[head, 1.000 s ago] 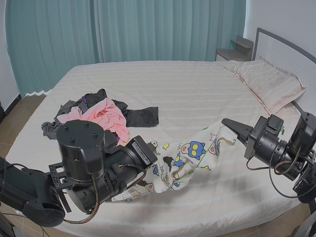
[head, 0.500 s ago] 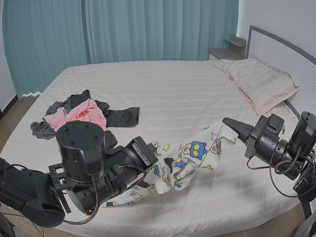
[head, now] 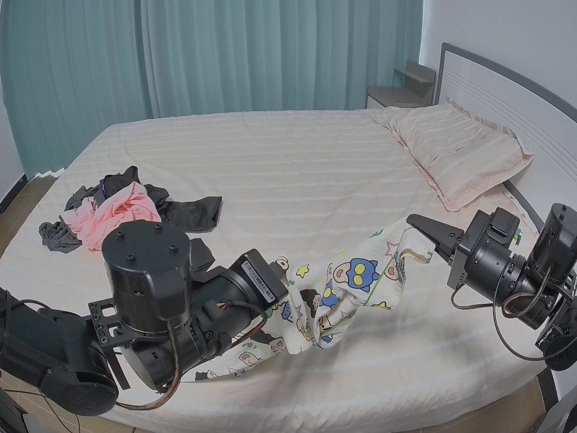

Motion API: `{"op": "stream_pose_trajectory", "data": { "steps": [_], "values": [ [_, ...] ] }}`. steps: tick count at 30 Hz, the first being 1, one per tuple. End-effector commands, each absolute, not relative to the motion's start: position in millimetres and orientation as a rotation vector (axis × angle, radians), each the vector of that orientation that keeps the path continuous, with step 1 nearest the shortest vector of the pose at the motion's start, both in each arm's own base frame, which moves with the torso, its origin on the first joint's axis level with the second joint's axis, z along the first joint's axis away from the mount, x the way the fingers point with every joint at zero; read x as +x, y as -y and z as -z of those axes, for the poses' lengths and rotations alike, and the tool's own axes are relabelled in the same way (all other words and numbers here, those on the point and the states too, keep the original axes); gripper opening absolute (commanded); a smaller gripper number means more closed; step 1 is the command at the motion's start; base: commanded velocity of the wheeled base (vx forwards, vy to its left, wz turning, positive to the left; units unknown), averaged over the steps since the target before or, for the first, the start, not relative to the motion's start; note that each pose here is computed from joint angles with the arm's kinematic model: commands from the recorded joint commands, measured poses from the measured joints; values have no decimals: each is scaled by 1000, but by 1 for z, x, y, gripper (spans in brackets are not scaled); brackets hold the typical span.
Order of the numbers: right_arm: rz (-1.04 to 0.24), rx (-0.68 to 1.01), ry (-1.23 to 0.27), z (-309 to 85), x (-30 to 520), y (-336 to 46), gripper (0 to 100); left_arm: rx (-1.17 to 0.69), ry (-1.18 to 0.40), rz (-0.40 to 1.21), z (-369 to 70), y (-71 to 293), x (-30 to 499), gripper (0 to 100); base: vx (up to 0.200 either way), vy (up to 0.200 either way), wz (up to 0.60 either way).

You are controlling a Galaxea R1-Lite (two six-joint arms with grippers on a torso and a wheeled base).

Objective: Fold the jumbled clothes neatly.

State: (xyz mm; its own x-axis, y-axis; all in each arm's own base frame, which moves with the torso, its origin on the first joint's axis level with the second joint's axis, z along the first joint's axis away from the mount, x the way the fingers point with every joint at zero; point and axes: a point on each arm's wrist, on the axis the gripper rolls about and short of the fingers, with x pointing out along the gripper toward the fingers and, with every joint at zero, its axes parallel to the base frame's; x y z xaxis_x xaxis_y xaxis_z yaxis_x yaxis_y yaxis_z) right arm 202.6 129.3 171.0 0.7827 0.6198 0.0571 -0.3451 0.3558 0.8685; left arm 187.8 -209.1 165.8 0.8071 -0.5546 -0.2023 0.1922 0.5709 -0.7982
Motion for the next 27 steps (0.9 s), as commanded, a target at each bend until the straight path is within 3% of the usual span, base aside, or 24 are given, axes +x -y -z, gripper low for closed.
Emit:
{"op": "stream_pose_trajectory", "data": {
  "steps": [1,9,18,27],
  "values": [
    [-637,1034,-300,-172,202,-129,0,-860,-464,458,-166,209,188,0,0,-200,0],
    [-634,1035,-294,-173,202,-128,0,-856,-464,456,-166,209,188,0,0,-200,0],
    [-633,1034,-297,-172,202,-128,0,-857,-455,445,-166,208,189,0,0,0,0],
    [-633,1032,-293,-173,202,-127,0,-855,-457,444,-165,208,187,0,-200,0,0]
  ]
}}
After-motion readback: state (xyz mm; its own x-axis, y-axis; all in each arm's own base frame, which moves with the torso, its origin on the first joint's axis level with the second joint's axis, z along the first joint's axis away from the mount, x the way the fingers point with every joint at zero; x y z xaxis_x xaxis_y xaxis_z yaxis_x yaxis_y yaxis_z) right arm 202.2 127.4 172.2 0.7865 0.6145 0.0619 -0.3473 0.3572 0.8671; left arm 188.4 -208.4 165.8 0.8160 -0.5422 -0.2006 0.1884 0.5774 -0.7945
